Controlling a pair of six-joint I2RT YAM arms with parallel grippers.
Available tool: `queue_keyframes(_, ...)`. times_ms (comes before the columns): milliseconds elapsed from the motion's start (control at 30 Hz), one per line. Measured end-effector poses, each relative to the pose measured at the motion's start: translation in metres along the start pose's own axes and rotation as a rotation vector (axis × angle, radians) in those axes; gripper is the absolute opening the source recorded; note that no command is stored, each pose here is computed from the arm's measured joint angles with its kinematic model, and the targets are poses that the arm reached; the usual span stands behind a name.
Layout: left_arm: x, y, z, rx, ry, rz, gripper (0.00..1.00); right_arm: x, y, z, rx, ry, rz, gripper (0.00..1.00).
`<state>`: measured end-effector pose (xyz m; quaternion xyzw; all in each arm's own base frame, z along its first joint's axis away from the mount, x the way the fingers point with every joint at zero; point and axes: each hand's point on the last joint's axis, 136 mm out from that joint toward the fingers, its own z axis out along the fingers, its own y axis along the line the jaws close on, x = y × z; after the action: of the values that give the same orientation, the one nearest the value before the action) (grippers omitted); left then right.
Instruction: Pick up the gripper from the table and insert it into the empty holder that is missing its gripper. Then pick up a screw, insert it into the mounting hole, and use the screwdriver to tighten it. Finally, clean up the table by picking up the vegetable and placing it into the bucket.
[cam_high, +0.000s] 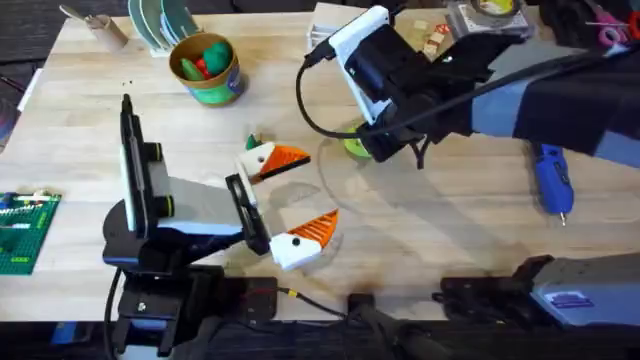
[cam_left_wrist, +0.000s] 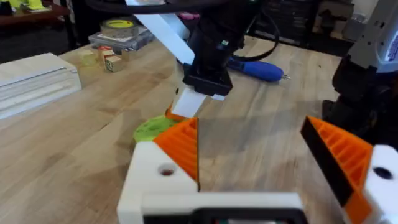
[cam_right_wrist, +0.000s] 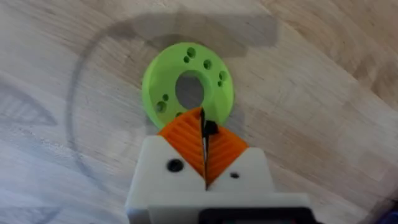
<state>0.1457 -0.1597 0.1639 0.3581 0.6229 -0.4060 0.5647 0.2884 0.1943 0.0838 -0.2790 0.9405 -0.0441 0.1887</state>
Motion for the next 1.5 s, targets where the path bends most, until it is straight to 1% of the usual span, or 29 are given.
queue_keyframes(267, 0.000, 0.000, 0.000, 0.000, 0.000, 0.000, 0.992, 0.008, 0.004, 0.020, 0.007, 0.058, 0.048, 0.007)
queue_keyframes(567, 0.000, 0.000, 0.000, 0.000, 0.000, 0.000, 0.992, 0.007, 0.004, 0.020, 0.013, 0.053, 0.073, 0.007)
queue_keyframes(700, 0.000, 0.000, 0.000, 0.000, 0.000, 0.000, 0.992, 0.003, -0.002, 0.014, 0.036, 0.026, 0.078, 0.007)
queue_keyframes(933, 0.000, 0.000, 0.000, 0.000, 0.000, 0.000, 0.993, -0.013, -0.012, -0.018, 0.044, -0.080, 0.102, 0.007)
queue_keyframes(1067, 0.000, 0.000, 0.000, 0.000, 0.000, 0.000, 0.993, -0.027, -0.016, -0.039, 0.039, -0.135, 0.090, 0.007)
queue_keyframes(1200, 0.000, 0.000, 0.000, 0.000, 0.000, 0.000, 0.993, -0.048, -0.013, -0.067, 0.030, -0.181, 0.038, 0.007)
queue_keyframes(1333, 0.000, 0.000, 0.000, 0.000, 0.000, 0.000, 0.993, -0.072, -0.006, -0.103, 0.016, -0.250, -0.030, 0.007)
queue_keyframes(1500, 0.000, 0.000, 0.000, 0.000, 0.000, 0.000, 0.993, -0.086, 0.009, -0.145, -0.008, -0.285, -0.145, 0.007)
